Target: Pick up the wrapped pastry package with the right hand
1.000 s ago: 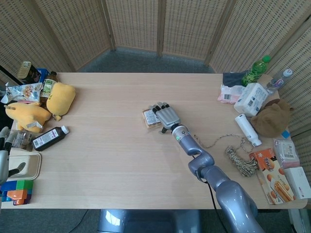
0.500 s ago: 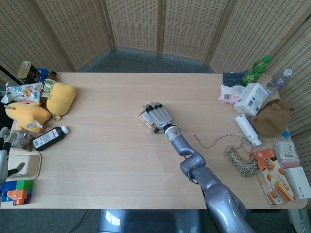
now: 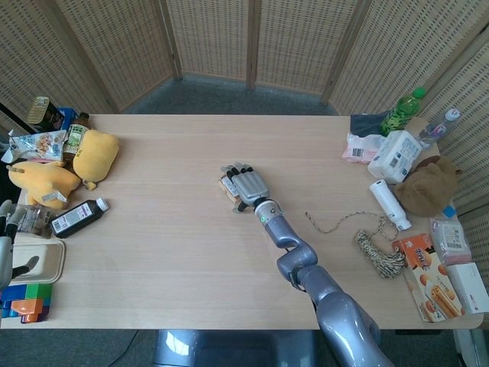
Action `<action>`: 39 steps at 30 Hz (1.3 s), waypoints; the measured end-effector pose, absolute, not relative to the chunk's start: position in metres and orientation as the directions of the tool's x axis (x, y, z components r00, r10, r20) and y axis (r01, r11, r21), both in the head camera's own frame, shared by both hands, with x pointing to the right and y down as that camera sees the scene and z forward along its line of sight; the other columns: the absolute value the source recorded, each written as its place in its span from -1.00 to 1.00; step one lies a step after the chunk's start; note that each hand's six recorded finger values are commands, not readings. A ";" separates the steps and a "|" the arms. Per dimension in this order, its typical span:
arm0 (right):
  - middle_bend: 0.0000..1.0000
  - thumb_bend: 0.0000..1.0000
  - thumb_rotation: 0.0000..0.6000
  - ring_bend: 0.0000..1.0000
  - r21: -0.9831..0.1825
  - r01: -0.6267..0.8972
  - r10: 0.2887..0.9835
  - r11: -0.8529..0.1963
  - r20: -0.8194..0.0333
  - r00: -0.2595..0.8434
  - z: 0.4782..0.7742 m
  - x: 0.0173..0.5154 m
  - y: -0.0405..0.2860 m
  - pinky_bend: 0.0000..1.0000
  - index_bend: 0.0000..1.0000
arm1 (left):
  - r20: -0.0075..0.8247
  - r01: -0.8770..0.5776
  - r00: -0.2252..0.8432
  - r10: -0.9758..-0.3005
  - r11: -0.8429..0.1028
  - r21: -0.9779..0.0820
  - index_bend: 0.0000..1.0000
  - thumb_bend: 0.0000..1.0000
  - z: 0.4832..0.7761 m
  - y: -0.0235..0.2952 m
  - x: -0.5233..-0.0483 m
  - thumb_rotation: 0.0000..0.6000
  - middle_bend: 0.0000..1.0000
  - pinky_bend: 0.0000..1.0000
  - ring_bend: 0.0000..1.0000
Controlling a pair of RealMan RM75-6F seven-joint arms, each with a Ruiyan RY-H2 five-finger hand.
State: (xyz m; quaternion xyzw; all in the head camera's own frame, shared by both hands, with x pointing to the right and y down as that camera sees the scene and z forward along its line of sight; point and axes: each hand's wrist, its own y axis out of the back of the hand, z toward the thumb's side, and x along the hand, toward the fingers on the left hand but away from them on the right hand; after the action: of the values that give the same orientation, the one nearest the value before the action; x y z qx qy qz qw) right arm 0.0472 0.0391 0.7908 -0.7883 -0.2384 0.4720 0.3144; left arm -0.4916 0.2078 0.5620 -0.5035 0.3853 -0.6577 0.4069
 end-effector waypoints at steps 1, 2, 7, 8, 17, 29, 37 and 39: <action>-0.81 -1.00 1.00 -0.95 -0.724 0.084 0.677 -0.684 -0.589 0.441 0.790 0.047 0.039 -0.66 -0.85 | 0.349 0.147 -0.161 -0.923 -0.372 -0.916 -0.66 -1.00 0.562 0.208 -0.492 1.00 -1.00 -1.00 -1.00; -0.68 -1.00 1.00 -0.87 -0.728 0.088 0.682 -0.680 -0.584 0.441 0.790 0.048 0.039 -0.56 -0.72 | 0.349 0.147 -0.161 -0.923 -0.372 -0.916 -0.66 -1.00 0.562 0.208 -0.491 1.00 -1.00 -1.00 -1.00; -0.30 -1.00 1.00 -0.53 -0.742 0.077 0.694 -0.665 -0.577 0.432 0.791 0.056 0.039 -0.25 -0.34 | 0.348 0.145 -0.158 -0.924 -0.370 -0.917 -0.65 -1.00 0.561 0.208 -0.490 1.00 -1.00 -1.00 -1.00; -0.27 -1.00 1.00 -0.50 -0.743 0.078 0.695 -0.665 -0.577 0.430 0.792 0.057 0.040 -0.23 -0.31 | 0.348 0.145 -0.157 -0.924 -0.370 -0.918 -0.65 -1.00 0.561 0.208 -0.490 1.00 -1.00 -1.00 -1.00; 0.07 -0.87 1.00 -0.11 -0.759 0.061 0.703 -0.649 -0.567 0.430 0.792 0.064 0.041 0.15 -0.07 | 0.349 0.143 -0.156 -0.924 -0.371 -0.918 -0.65 -1.00 0.561 0.208 -0.489 1.00 -1.00 -1.00 -1.00; 0.09 -0.84 1.00 -0.09 -0.834 0.104 0.768 -0.543 -0.442 0.464 0.762 0.078 0.016 0.17 -0.04 | 0.362 0.128 -0.133 -0.923 -0.378 -0.917 -0.65 -1.00 0.562 0.211 -0.483 1.00 -1.00 -1.00 -1.00; 0.09 -0.83 1.00 -0.09 -0.877 0.142 0.795 -0.458 -0.333 0.507 0.727 0.079 0.002 0.16 -0.04 | 0.375 0.100 -0.101 -0.922 -0.384 -0.918 -0.65 -1.00 0.562 0.213 -0.472 1.00 -1.00 -1.00 -1.00; 0.09 -0.84 1.00 -0.09 -0.884 0.153 0.796 -0.442 -0.307 0.522 0.716 0.076 0.001 0.16 -0.04 | 0.375 0.088 -0.094 -0.922 -0.383 -0.919 -0.65 -1.00 0.561 0.213 -0.470 1.00 -1.00 -1.00 -1.00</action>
State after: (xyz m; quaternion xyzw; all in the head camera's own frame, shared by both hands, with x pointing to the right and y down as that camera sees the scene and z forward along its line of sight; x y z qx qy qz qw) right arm 0.0761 0.0011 0.7158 -0.7610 -0.3118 0.3765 0.4266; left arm -0.4696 0.2133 0.5609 -0.5414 0.3852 -0.6313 0.4000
